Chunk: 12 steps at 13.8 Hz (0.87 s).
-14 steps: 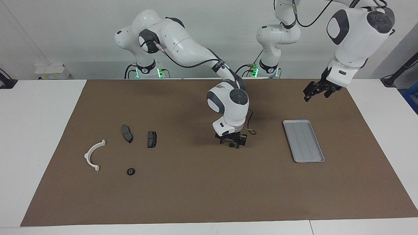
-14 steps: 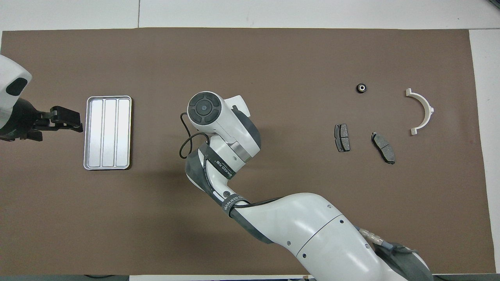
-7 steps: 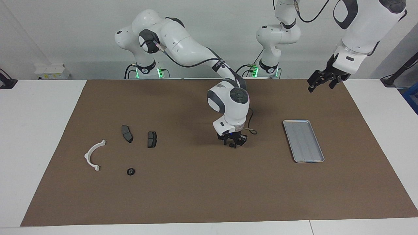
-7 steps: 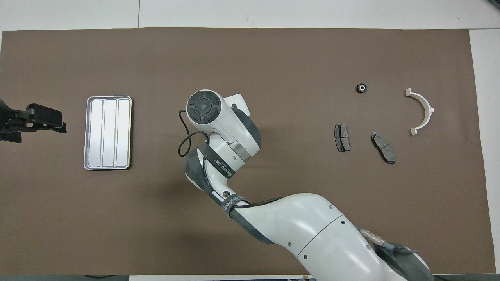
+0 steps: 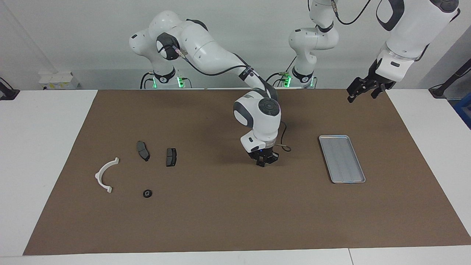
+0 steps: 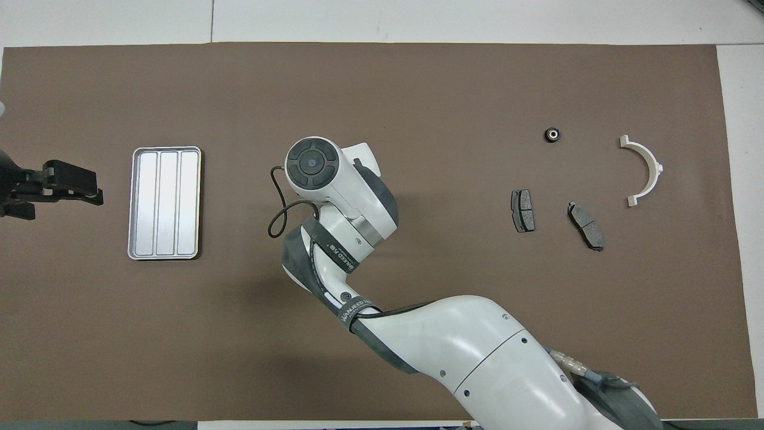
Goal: Place bearing gear from tray to pile
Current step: 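Carry the second black part with the right gripper toward the white arc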
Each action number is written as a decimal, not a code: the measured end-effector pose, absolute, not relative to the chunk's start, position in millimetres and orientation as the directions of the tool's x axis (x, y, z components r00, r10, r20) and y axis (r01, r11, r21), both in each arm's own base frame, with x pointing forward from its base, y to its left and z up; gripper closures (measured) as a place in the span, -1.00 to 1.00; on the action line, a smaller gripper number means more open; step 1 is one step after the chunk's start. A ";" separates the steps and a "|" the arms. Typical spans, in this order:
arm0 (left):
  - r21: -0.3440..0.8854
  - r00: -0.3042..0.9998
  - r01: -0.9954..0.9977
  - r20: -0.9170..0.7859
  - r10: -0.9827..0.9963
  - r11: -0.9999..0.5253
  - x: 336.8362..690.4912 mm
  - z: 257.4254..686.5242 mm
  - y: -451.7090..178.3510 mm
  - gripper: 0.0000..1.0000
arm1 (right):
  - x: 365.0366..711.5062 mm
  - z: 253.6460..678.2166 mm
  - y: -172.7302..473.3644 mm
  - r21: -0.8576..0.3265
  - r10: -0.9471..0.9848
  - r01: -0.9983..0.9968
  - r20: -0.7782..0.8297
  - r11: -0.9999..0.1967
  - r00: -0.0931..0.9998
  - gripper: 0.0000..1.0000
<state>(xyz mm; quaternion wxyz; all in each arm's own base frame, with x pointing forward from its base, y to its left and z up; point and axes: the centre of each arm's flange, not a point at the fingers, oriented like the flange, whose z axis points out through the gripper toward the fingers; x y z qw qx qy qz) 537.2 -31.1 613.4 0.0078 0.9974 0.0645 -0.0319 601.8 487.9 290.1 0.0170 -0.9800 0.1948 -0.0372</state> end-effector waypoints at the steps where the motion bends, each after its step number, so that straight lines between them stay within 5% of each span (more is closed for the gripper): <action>1: 0.012 0.990 0.129 -0.065 0.128 -0.992 537.2 613.4 -31.1 -1.00 | 602.0 290.1 486.9 -0.043 -0.384 -0.382 0.065 -0.923 0.921 0.52; 5: 0.011 0.990 0.129 -0.065 0.128 -0.992 537.1 613.4 -31.3 -1.00 | 633.6 325.3 428.4 0.046 -0.307 -0.308 0.024 -0.950 0.951 0.52; 9: 0.011 0.990 0.129 -0.065 0.128 -0.992 537.0 613.4 -31.4 -1.00 | 685.6 420.0 295.3 0.057 -0.111 -0.111 -0.006 -0.992 0.994 0.52; 12: 0.011 0.990 0.129 -0.066 0.128 -0.992 537.0 613.4 -31.4 -1.00 | 716.3 431.7 200.6 0.049 0.007 0.008 -0.009 -0.999 1.000 0.52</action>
